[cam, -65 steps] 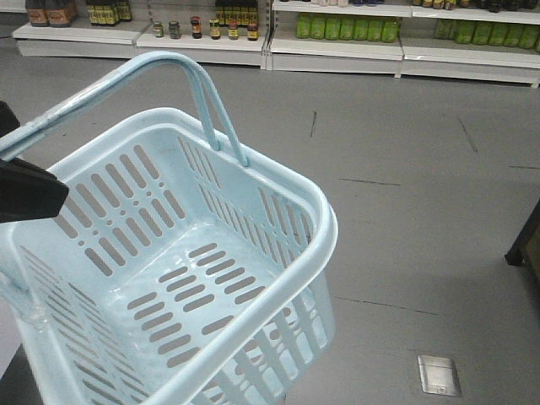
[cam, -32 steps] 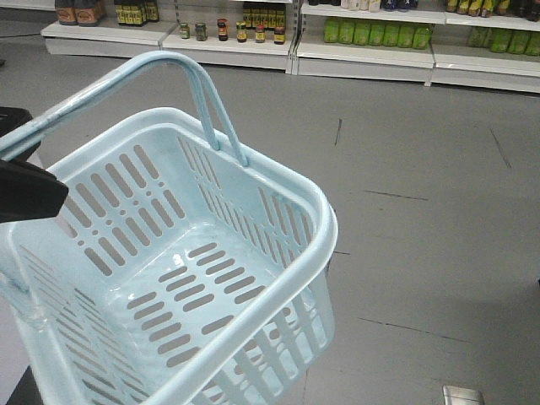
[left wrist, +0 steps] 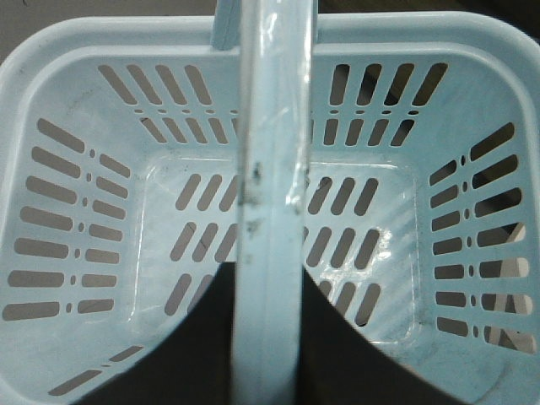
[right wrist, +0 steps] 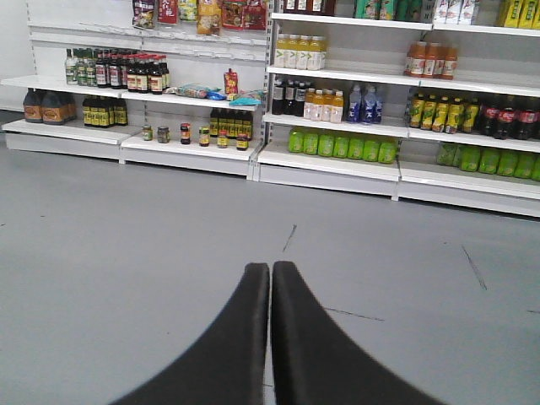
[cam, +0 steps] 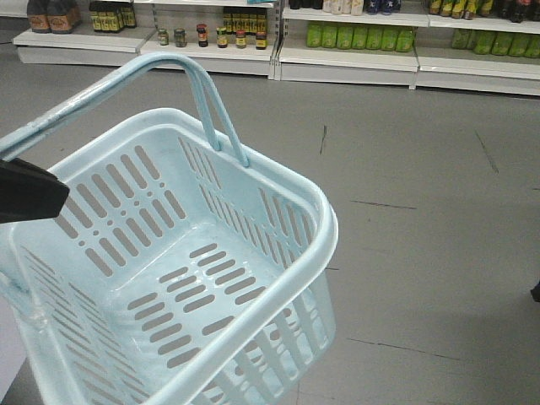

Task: Pick three apples into basket with both arms
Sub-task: 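Drive the base across the floor toward the apple and orange table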

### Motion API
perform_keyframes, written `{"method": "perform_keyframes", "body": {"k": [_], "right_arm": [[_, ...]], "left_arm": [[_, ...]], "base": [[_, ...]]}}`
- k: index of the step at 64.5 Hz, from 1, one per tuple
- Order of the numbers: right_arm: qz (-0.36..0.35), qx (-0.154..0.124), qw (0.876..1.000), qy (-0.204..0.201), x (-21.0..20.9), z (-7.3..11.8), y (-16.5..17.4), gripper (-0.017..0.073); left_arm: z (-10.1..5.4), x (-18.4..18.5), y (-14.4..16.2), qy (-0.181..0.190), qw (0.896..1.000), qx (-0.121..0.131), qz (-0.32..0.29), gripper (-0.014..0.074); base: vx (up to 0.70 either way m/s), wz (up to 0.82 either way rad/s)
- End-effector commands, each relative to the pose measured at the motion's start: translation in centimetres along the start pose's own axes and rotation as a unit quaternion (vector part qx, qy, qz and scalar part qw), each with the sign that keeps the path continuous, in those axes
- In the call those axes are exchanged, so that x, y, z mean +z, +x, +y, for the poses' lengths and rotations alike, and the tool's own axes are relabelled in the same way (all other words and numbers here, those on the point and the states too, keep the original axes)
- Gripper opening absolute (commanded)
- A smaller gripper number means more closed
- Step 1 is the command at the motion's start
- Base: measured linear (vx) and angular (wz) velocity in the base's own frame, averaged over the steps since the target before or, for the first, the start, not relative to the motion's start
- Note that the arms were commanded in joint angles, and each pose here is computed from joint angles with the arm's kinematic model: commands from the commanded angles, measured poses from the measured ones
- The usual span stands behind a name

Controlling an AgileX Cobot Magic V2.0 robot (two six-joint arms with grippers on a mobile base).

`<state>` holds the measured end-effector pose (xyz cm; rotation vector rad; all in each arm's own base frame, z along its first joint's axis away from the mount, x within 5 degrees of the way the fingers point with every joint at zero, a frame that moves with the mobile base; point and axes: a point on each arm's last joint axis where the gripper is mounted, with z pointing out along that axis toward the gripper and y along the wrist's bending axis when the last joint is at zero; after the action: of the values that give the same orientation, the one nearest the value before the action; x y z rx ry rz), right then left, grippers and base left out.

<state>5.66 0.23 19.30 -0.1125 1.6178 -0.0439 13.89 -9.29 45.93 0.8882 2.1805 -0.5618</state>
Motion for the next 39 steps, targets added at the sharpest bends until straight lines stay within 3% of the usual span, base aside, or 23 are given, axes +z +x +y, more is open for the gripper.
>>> {"method": "perform_keyframes", "body": {"k": [1, 39], "right_arm": [[-0.039, -0.003, 0.999, 0.004, -0.05, -0.04, -0.34, -0.0004], [-0.039, -0.003, 0.999, 0.004, -0.05, -0.04, -0.34, -0.0004]], "left_arm": [[-0.68, -1.15, -0.86, 0.007, 0.999, 0.001, -0.050, -0.0006], [-0.68, -1.15, -0.86, 0.007, 0.999, 0.001, -0.050, -0.0006]], "base": [[0.21, -0.13], [0.22, -0.14]]}}
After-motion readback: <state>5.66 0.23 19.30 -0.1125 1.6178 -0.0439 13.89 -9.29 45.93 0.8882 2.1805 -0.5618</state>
